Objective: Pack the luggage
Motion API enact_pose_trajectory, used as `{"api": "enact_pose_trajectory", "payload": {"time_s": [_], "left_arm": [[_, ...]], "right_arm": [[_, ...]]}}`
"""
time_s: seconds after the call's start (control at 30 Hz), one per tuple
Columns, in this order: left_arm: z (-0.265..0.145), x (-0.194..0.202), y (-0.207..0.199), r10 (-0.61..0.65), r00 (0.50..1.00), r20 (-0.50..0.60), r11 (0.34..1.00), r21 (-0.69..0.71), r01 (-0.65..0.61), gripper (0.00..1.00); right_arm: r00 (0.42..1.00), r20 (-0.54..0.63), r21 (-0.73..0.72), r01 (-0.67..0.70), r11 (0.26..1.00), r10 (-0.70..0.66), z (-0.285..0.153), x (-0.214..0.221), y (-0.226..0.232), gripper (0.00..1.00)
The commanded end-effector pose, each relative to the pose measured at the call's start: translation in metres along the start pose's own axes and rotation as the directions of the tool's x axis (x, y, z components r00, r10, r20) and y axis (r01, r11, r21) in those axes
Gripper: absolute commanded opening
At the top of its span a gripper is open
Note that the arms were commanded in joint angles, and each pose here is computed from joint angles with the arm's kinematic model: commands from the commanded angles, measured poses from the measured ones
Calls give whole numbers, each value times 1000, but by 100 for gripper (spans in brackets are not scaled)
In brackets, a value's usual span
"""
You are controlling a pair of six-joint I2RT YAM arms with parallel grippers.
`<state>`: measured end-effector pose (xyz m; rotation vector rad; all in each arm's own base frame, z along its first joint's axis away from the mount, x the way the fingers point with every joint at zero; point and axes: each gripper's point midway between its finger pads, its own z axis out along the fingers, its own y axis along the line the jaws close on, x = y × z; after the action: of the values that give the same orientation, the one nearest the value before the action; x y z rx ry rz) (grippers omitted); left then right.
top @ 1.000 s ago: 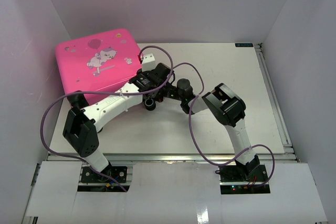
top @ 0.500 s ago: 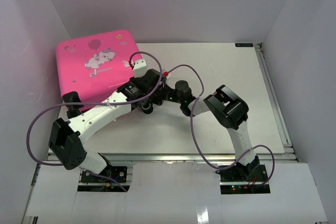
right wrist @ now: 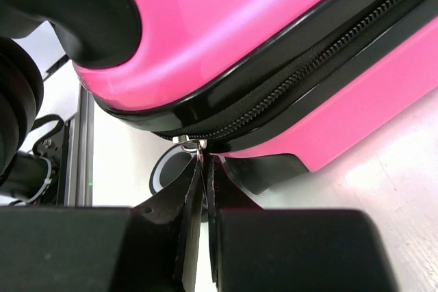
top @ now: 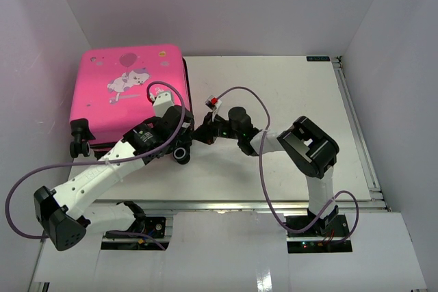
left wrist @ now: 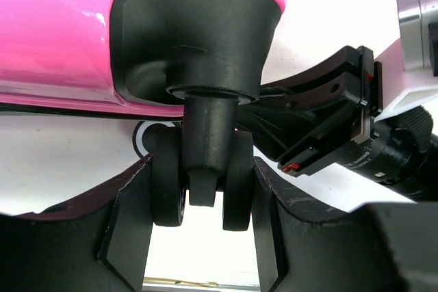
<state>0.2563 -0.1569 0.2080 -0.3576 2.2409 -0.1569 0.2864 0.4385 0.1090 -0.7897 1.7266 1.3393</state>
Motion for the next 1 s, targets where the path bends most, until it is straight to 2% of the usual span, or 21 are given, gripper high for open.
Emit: {"api": "enact_pose_trajectory", "payload": {"time_s": [0.0, 0.1, 0.27, 0.33, 0.43, 0.6, 0.97], "left_arm": [[-31, -12, 65, 78, 996, 49, 986, -154, -69, 0], [-34, -10, 70, 86, 995, 47, 986, -148, -78, 0], [-37, -4, 95, 79, 995, 57, 971, -230, -63, 0], [-37, -4, 96, 81, 995, 61, 971, -231, -65, 0], [-33, -3, 92, 87, 994, 59, 972, -222, -72, 0], [-28, 0, 87, 102, 994, 45, 972, -217, -90, 0], [-49, -2, 78, 83, 995, 54, 995, -52, -80, 0]], "right_arm": [[996, -23, 393, -70, 917, 86, -36, 9, -117, 8], [997, -6, 401, -72, 913, 81, -36, -12, -133, 8], [995, 8, 417, -94, 904, 100, -57, -25, -150, 8], [996, 16, 400, -91, 912, 93, -65, -24, -142, 8], [995, -32, 316, -81, 945, 95, -66, -10, -115, 8], [996, -73, 311, -33, 950, 58, -66, 2, -93, 8], [999, 43, 355, -41, 934, 28, -29, -66, -159, 8]]}}
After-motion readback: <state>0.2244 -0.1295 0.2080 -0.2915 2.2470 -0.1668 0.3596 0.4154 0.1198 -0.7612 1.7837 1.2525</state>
